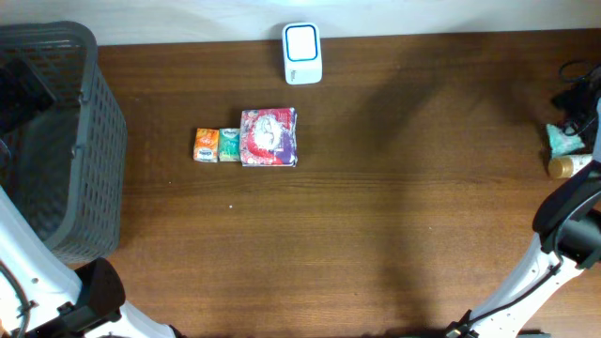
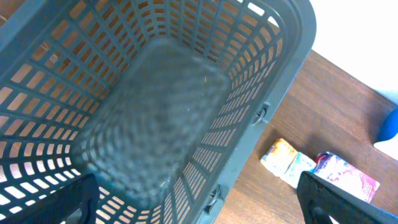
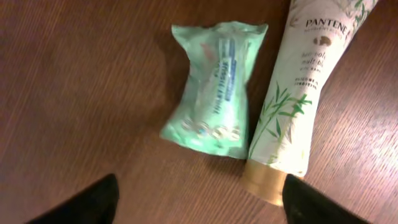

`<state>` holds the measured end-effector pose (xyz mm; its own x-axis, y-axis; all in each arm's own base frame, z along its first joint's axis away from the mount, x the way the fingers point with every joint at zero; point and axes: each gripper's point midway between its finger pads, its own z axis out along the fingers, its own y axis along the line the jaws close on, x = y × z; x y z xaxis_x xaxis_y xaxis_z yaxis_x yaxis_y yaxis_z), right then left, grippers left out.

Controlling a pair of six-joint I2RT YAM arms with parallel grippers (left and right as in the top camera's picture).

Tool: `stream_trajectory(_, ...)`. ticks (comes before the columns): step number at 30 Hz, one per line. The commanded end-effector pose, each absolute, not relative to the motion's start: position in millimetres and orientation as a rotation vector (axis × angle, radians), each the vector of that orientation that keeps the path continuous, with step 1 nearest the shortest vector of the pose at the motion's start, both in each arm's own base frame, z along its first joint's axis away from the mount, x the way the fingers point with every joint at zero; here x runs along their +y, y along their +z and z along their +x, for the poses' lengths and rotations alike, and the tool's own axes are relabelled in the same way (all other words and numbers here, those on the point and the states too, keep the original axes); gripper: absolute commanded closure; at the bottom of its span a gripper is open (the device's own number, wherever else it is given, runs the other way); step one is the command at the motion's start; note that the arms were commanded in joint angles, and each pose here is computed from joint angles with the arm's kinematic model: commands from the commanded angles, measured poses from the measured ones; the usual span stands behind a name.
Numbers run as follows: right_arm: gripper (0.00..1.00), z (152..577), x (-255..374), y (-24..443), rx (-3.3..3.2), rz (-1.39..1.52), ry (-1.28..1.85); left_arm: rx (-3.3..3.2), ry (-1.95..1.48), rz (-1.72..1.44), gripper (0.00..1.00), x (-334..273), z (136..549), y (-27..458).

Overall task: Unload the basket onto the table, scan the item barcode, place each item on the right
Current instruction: 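Carry the green packet right and drop it at the table's right edge, then reach the right gripper to the red-purple packet and grasp it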

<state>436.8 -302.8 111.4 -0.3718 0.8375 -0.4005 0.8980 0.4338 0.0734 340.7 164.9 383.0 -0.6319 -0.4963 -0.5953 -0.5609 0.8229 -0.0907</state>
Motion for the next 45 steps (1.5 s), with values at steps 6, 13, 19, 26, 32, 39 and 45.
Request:
stream_trajectory(6, 0.22, 500, -163, 126, 2.554, 0.849, 0.476, 2.378, 0.129, -0.782, 0.01, 165, 341, 382)
stream_trajectory(13, 0.03, 493, 65, 107, 2.836, 0.095, 0.678, 2.378, 0.129, -0.782, 0.01, 165, 341, 382)
stream_trajectory(19, 0.01, 485, 212, 76, 2.814, -0.134, 0.775, 2.378, 0.129, -0.782, 0.01, 165, 341, 382)
stream_trajectory(26, 0.01, 462, 292, 48, 2.83, -0.262, 0.808, 2.378, 0.129, -0.782, 0.01, 165, 341, 382)
stream_trajectory(32, 0.41, 444, 304, 7, 2.92, -0.273, 0.93, 2.378, 0.129, -0.782, 0.01, 165, 341, 382)
stream_trajectory(39, 0.93, 453, 273, 60, 2.908, -0.254, 0.782, 2.378, 0.129, -0.782, 0.01, 165, 341, 382)
stream_trajectory(45, 0.96, 454, 151, 125, 2.872, -0.059, -0.163, 2.378, 0.129, -0.782, 0.01, 165, 341, 382)
